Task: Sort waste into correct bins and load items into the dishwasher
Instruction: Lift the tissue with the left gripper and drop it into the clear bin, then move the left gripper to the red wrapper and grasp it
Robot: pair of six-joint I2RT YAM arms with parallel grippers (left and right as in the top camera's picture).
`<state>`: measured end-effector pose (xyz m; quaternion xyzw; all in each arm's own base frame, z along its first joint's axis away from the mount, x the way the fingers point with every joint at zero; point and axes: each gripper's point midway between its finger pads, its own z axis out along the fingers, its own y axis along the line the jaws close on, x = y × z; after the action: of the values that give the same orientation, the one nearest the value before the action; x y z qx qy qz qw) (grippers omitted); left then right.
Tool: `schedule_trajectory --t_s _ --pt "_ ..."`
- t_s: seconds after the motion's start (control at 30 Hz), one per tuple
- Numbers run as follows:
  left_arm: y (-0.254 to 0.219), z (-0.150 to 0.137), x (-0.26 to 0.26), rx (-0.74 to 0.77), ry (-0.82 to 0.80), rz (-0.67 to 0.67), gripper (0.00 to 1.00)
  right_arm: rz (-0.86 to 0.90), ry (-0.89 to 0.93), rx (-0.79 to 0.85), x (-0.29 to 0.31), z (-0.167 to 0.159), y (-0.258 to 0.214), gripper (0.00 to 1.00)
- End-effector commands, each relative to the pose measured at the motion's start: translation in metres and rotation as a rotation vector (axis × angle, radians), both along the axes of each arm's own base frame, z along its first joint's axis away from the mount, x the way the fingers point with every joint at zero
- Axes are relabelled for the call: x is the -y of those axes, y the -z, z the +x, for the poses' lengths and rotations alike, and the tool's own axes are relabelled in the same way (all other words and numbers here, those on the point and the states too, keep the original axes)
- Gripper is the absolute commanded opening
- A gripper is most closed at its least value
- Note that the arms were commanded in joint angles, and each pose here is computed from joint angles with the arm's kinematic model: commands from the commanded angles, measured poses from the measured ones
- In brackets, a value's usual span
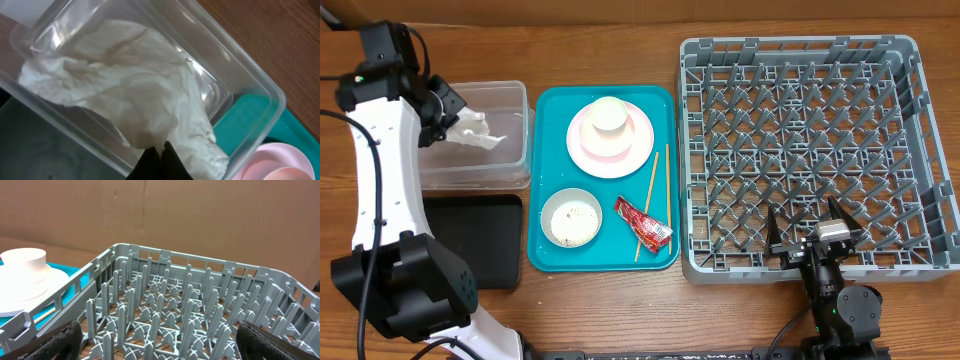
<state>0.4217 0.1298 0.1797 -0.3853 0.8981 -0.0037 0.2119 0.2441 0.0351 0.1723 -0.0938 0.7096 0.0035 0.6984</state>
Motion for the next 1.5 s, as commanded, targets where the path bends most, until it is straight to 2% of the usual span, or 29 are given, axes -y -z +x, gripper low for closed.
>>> schedule_trajectory --t_s 0.0,0.33,0.43,0.5,0.67,0.77,0.93,1.07,1.17,1.33,1.37,1.4,1.47 --pt "0.019 -0.003 -0.003 -0.016 0.009 0.021 0.04 -0.003 0.011 0.003 0.002 0.000 0.002 1.00" --pt "0.062 0.005 -0.005 0.021 0.008 0.032 0.05 -0.003 0.011 0.003 0.002 0.000 0.002 1.00" --pt "0.069 0.005 -0.005 0.019 0.008 0.032 0.11 -0.003 0.011 0.003 0.002 0.000 0.002 1.00" --pt "0.072 0.005 -0.005 0.019 0.008 0.032 0.24 -0.003 0.011 0.003 0.002 0.000 0.002 1.00" --pt "0.070 0.009 -0.006 0.040 0.008 0.037 0.74 -0.003 0.011 0.003 0.002 0.000 0.002 1.00" --pt "0.049 0.018 -0.003 0.082 0.025 0.024 0.82 -0.003 0.011 0.003 0.002 0.000 0.002 1.00" --pt "-0.017 0.029 0.032 0.185 0.146 -0.105 0.77 -0.003 0.011 0.003 0.002 0.000 0.002 1.00" --pt "-0.061 0.014 0.083 0.206 0.283 -0.221 0.75 -0.003 0.011 0.003 0.002 0.000 0.002 1.00" --pt "-0.070 -0.008 0.125 0.162 0.375 -0.274 0.73 -0.003 0.011 0.003 0.002 0.000 0.002 1.00" --pt "-0.058 -0.041 0.186 0.022 0.554 -0.295 0.71 -0.003 0.011 0.003 0.002 0.000 0.002 1.00" --pt "-0.056 -0.046 0.198 -0.002 0.585 -0.300 0.68 -0.003 0.011 0.003 0.002 0.000 0.002 1.00" --pt "-0.051 -0.054 0.215 -0.040 0.624 -0.308 0.54 -0.003 0.011 0.003 0.002 0.000 0.002 1.00" --pt "-0.046 -0.065 0.235 -0.086 0.675 -0.315 0.44 -0.003 0.011 0.003 0.002 0.000 0.002 1.00"
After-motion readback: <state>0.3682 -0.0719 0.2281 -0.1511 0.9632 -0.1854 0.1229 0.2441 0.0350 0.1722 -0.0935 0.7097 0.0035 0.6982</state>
